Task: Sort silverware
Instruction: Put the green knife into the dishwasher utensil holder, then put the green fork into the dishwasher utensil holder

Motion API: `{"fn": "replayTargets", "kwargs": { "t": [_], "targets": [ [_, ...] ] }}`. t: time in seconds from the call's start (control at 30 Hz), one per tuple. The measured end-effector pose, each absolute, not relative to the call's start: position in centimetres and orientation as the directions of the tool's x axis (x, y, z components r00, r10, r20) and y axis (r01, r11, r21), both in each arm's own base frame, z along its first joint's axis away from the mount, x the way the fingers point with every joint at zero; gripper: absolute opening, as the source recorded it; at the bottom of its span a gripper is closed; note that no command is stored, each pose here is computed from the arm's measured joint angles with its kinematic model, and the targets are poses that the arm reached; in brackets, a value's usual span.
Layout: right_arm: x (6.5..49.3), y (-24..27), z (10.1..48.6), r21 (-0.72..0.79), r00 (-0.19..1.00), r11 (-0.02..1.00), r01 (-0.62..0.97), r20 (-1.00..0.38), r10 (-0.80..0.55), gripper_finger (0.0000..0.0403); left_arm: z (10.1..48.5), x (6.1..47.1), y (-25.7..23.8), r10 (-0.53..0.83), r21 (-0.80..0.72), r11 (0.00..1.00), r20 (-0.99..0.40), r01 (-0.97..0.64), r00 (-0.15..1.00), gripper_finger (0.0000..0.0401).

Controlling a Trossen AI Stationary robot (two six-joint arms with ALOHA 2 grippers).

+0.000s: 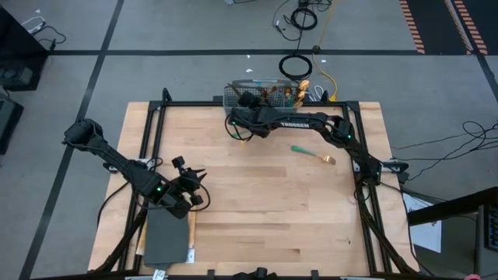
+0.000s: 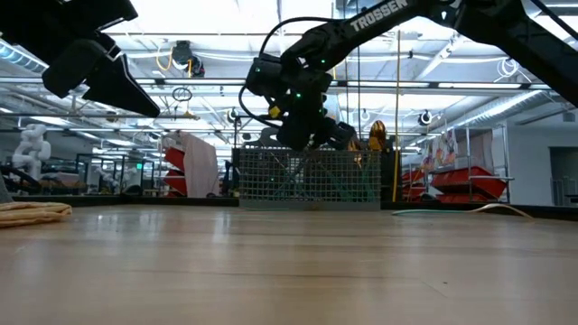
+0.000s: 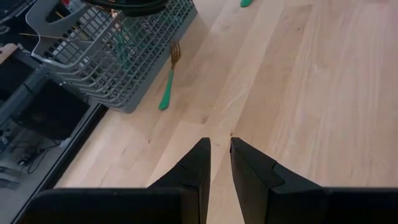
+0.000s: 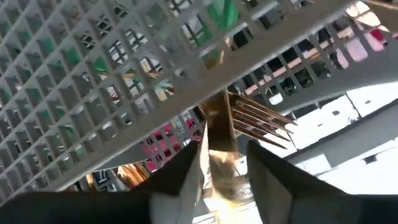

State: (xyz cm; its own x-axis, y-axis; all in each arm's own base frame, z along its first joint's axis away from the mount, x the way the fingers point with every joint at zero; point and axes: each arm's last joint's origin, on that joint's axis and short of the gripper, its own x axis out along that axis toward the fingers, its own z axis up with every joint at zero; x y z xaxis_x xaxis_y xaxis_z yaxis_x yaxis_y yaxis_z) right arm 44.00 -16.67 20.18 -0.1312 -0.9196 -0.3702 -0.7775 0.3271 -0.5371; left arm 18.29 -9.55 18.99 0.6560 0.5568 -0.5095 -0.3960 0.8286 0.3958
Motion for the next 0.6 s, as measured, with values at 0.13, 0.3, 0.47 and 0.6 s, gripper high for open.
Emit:
{"fn": "replayTargets", "kwargs": {
  "t": [0.13, 0.3, 0.47, 0.6],
  "targets": [
    [44.3, -16.5, 20.5, -0.602, -0.150, 0.305, -0.738, -0.295, -0.944, 0.0157, 19.0, 18.3, -9.6, 0.558, 0.396, 0.828, -0.508, -0.397, 0.656, 0.0070],
    [44.1, -15.3, 23.1, -0.722, -0.143, 0.265, -0.639, -0.227, -0.963, 0.0177, 19.1, 18.3, -9.5, 0.595, 0.400, 0.802, -0.460, -0.445, 0.659, 0.0070],
    [42.8, -11.9, 28.2, -0.864, 0.001, 0.287, -0.414, -0.316, -0.949, 0.0171, 19.3, 18.3, -9.4, 0.629, 0.393, 0.776, -0.415, -0.494, 0.658, 0.0070],
    [41.5, -8.6, 30.7, -0.724, 0.323, 0.650, -0.229, -0.687, -0.651, 0.0170, 19.3, 18.4, -9.4, 0.618, 0.377, 0.785, -0.423, -0.491, 0.663, 0.0070]
  ]
}}
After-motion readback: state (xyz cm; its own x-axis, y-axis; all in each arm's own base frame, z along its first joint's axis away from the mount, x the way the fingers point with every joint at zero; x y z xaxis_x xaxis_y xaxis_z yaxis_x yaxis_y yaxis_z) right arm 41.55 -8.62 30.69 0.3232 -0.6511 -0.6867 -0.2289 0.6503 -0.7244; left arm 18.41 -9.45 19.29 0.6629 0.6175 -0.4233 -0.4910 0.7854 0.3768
